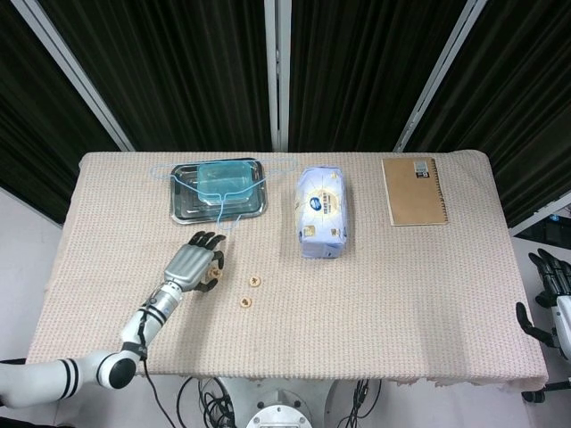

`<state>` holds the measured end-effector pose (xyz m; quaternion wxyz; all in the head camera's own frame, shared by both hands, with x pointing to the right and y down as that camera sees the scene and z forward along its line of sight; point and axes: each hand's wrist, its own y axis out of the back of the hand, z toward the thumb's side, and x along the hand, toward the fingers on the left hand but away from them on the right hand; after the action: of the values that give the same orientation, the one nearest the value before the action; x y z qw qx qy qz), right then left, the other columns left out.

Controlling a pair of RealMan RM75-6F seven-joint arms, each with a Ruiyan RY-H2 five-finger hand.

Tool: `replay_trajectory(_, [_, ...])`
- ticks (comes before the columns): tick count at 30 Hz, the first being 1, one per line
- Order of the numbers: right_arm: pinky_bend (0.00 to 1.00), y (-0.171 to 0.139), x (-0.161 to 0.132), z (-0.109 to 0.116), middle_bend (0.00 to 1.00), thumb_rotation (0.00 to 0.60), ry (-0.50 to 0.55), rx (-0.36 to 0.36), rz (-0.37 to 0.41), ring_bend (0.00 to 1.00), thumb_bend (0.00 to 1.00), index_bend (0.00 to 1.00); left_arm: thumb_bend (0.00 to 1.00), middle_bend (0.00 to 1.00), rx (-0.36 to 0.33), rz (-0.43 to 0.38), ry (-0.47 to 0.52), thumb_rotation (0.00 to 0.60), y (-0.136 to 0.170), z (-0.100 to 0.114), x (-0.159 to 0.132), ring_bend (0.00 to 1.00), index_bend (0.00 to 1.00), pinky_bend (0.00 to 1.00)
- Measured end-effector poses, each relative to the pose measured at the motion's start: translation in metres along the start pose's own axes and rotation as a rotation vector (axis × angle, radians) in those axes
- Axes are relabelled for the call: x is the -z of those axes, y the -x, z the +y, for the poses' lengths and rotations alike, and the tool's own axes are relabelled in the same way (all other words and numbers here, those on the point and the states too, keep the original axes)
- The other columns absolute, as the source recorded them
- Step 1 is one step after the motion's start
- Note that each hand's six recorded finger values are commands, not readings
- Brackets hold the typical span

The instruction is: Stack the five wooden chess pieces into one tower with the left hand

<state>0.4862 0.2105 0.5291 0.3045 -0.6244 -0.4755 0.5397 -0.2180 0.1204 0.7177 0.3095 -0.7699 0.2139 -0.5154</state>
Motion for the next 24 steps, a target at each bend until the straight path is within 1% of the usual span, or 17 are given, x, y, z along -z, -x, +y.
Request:
replay_trajectory(8, [0.00, 0.0012, -0.0013, -0.0026, 0.00, 0.600, -0.007, -0.008, 0.000, 0.00, 0.41, 0.00, 0.31, 0.07, -0.006, 0.010, 0.010, 0.600, 0.0018, 0.0026, 0.0062, 0.00, 0.50, 0.00])
replay_trajectory(17, [0.00, 0.0008, -0.0013, -0.0023, 0.00, 0.600, -0.007, -0.005, -0.001, 0.00, 0.41, 0.00, 0.31, 0.07, 0.001, 0.006, 0.018, 0.600, 0.0009, -0.0024, 0.0060, 0.00, 0.50, 0.00])
replay_trajectory(24, [0.00, 0.0018, -0.0007, -0.0030, 0.00, 0.600, -0.008, -0.011, -0.003, 0.00, 0.41, 0.00, 0.31, 0.07, -0.010, 0.006, 0.021, 0.600, -0.0005, -0.0020, 0.0069, 0.00, 0.50, 0.00])
